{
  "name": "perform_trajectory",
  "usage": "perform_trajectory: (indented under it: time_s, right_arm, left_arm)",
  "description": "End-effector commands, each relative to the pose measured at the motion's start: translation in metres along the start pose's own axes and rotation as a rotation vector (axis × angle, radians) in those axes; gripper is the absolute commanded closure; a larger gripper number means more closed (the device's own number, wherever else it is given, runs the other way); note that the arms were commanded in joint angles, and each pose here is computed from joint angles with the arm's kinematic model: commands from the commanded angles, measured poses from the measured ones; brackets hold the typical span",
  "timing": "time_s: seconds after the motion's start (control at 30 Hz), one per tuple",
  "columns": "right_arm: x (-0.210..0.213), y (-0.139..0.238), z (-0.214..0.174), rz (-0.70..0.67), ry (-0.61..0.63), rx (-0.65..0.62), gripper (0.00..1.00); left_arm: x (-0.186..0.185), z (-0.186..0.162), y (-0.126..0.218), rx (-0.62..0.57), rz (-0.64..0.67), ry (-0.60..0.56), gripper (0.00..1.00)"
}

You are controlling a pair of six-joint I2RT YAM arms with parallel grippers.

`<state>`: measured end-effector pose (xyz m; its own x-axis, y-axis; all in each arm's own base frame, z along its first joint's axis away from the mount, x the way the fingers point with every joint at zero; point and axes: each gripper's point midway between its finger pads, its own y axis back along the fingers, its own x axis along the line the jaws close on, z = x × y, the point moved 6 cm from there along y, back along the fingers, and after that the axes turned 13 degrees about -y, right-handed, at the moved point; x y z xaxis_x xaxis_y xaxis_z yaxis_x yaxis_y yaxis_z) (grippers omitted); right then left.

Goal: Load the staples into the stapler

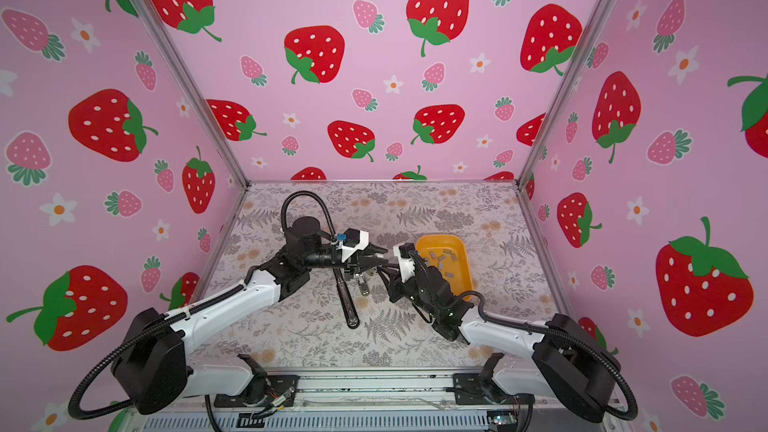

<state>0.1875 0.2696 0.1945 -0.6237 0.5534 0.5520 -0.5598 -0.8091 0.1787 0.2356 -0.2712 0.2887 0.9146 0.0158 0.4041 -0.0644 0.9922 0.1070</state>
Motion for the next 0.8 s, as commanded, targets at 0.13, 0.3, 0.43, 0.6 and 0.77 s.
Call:
perform_trajectory:
  time_s: [0.13, 0.3, 0.43, 0.6, 0.77]
  right_arm:
    - [-0.003, 0.028, 0.008, -0.025, 0.154, -0.114, 0.54]
    - [0.006, 0.042, 0.006, 0.053, 0.268, -0.113, 0.40]
    - [0.015, 0.050, 0.004, 0.132, 0.346, -0.109, 0.30]
    - [0.030, 0.056, 0.003, 0.237, 0.412, -0.107, 0.17]
    - [0.041, 0.049, 0.004, 0.284, 0.443, -0.100, 0.11]
  left_arm:
    - [-0.010, 0.003, 0.009, 0.017, -0.013, -0.027, 1.00]
    - [-0.018, 0.006, 0.015, 0.019, -0.025, -0.033, 1.00]
    - [-0.023, 0.007, 0.017, 0.014, -0.049, -0.024, 1.00]
    - [-0.028, 0.008, 0.018, 0.002, -0.075, -0.024, 1.00]
    - [-0.032, 0.011, 0.018, -0.029, -0.119, -0.027, 1.00]
